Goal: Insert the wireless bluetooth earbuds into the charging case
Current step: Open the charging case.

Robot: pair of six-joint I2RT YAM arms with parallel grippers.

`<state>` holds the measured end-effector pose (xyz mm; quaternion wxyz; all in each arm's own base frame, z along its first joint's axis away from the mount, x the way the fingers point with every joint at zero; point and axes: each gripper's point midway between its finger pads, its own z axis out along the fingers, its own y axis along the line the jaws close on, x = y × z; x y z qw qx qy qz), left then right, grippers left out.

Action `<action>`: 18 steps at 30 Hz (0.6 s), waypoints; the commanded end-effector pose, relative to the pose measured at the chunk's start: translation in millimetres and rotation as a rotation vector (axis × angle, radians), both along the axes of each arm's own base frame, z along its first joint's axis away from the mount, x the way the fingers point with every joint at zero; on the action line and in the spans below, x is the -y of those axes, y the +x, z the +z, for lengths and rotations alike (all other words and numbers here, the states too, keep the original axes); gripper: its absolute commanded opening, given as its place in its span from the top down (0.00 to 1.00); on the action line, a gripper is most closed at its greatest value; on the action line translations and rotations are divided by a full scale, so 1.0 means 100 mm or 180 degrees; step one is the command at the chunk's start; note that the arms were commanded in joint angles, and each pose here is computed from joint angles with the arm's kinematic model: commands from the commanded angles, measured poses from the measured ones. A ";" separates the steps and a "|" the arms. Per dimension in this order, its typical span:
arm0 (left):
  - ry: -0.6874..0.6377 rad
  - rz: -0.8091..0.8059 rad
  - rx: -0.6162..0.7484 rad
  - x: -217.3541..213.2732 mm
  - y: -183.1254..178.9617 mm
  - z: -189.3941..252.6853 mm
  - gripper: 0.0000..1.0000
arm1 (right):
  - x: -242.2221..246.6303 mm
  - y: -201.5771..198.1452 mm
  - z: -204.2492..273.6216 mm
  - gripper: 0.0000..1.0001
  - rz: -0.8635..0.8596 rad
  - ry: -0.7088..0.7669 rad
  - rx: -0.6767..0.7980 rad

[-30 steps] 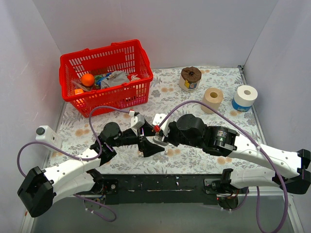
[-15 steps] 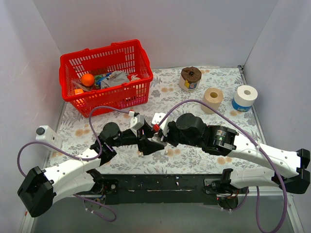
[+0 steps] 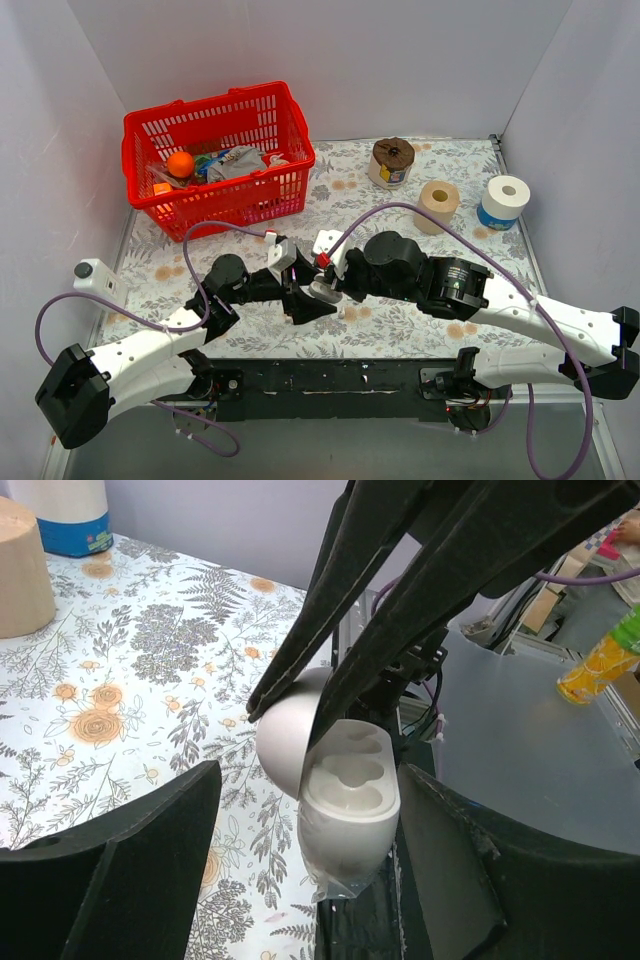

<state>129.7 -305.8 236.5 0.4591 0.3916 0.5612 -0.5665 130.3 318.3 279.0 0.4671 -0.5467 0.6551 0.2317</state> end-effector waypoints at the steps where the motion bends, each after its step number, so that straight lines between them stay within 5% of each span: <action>1: -0.0039 -0.0029 0.0113 -0.03 -0.04 0.04 0.31 | -0.11 -0.01 0.33 0.99 0.0050 0.0313 0.0044; 12: -0.0125 -0.0022 0.0152 -0.04 -0.04 0.14 0.35 | -0.13 -0.01 0.26 0.99 0.0050 0.0262 0.0015; 16: -0.0102 -0.0046 0.0143 -0.04 -0.05 0.11 0.44 | -0.13 -0.01 0.26 0.99 0.0050 0.0266 0.0018; 18: -0.0094 -0.0055 0.0142 -0.03 -0.05 0.10 0.58 | -0.12 -0.01 0.25 0.99 0.0039 0.0263 0.0015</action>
